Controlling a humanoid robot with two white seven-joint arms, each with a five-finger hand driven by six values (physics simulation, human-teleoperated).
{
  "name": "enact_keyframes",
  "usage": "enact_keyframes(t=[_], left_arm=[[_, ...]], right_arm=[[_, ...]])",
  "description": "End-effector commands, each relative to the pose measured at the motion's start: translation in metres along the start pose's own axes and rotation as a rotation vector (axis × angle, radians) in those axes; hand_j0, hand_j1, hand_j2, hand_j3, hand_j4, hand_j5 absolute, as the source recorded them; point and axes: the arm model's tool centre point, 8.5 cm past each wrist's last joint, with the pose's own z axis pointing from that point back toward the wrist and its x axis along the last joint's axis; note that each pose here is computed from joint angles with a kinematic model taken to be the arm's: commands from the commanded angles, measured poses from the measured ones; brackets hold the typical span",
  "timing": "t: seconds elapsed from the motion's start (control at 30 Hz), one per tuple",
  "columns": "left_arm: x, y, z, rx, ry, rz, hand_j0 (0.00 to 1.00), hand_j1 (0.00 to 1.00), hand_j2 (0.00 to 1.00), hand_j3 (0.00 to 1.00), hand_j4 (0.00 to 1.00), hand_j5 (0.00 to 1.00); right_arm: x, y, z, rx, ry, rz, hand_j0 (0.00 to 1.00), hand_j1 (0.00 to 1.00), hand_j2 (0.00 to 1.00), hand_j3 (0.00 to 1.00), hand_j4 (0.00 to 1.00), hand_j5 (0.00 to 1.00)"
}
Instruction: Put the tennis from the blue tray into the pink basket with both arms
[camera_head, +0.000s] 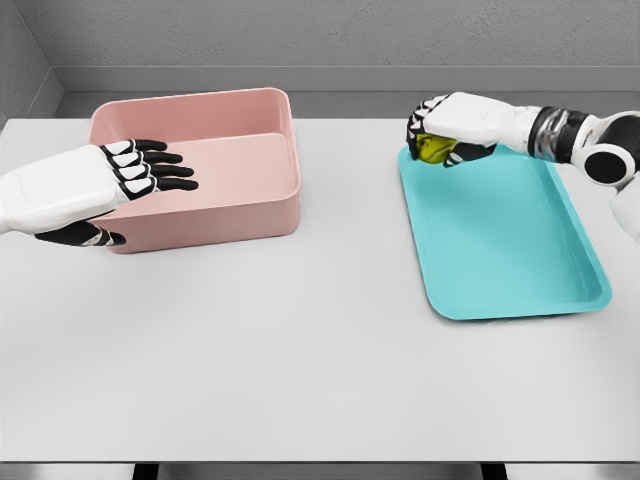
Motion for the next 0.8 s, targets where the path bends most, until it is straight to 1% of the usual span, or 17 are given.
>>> enact_keyframes(t=[0.0,0.17,0.2,0.23,0.3,0.33,0.4,0.7,0.77], left_arm=[[0.000,0.001,0.001,0.004,0.001,0.004,1.00,1.00,1.00,1.00,1.00,1.00],[0.000,0.001,0.001,0.003,0.002,0.004,1.00,1.00,1.00,1.00,1.00,1.00],[0.000,0.001,0.001,0.002,0.002,0.004,1.00,1.00,1.00,1.00,1.00,1.00],[0.000,0.001,0.001,0.002,0.001,0.003,1.00,1.00,1.00,1.00,1.00,1.00],[0.000,0.001,0.001,0.001,0.001,0.002,1.00,1.00,1.00,1.00,1.00,1.00],[0.000,0.001,0.001,0.002,0.001,0.003,1.00,1.00,1.00,1.00,1.00,1.00],[0.000,0.001,0.001,0.002,0.001,0.003,1.00,1.00,1.00,1.00,1.00,1.00],[0.000,0.001,0.001,0.002,0.002,0.004,1.00,1.00,1.00,1.00,1.00,1.00],[0.000,0.001,0.001,0.002,0.001,0.003,1.00,1.00,1.00,1.00,1.00,1.00]], right_arm=[[0.010,-0.002,-0.012,-0.012,-0.026,-0.004,0.40,0.40,0.40,0.40,0.40,0.40],[0.017,-0.007,-0.022,-0.013,-0.038,0.015,0.40,0.40,0.40,0.40,0.40,0.40],[0.022,-0.012,-0.029,-0.022,-0.052,0.020,0.39,0.39,0.39,0.39,0.39,0.39],[0.023,-0.015,-0.030,-0.013,-0.047,0.037,0.39,0.39,0.39,0.39,0.39,0.39],[0.031,-0.018,-0.039,-0.017,-0.065,0.046,0.39,0.39,0.39,0.39,0.39,0.39],[0.034,-0.022,-0.042,-0.024,-0.072,0.050,0.39,0.39,0.39,0.39,0.39,0.39],[0.041,-0.022,-0.049,-0.017,-0.093,0.058,0.39,0.39,0.39,0.39,0.39,0.39],[0.048,-0.036,-0.056,-0.027,-0.108,0.083,0.38,0.38,0.38,0.38,0.38,0.38],[0.049,-0.032,-0.056,-0.016,-0.111,0.084,0.38,0.38,0.38,0.38,0.38,0.38]])
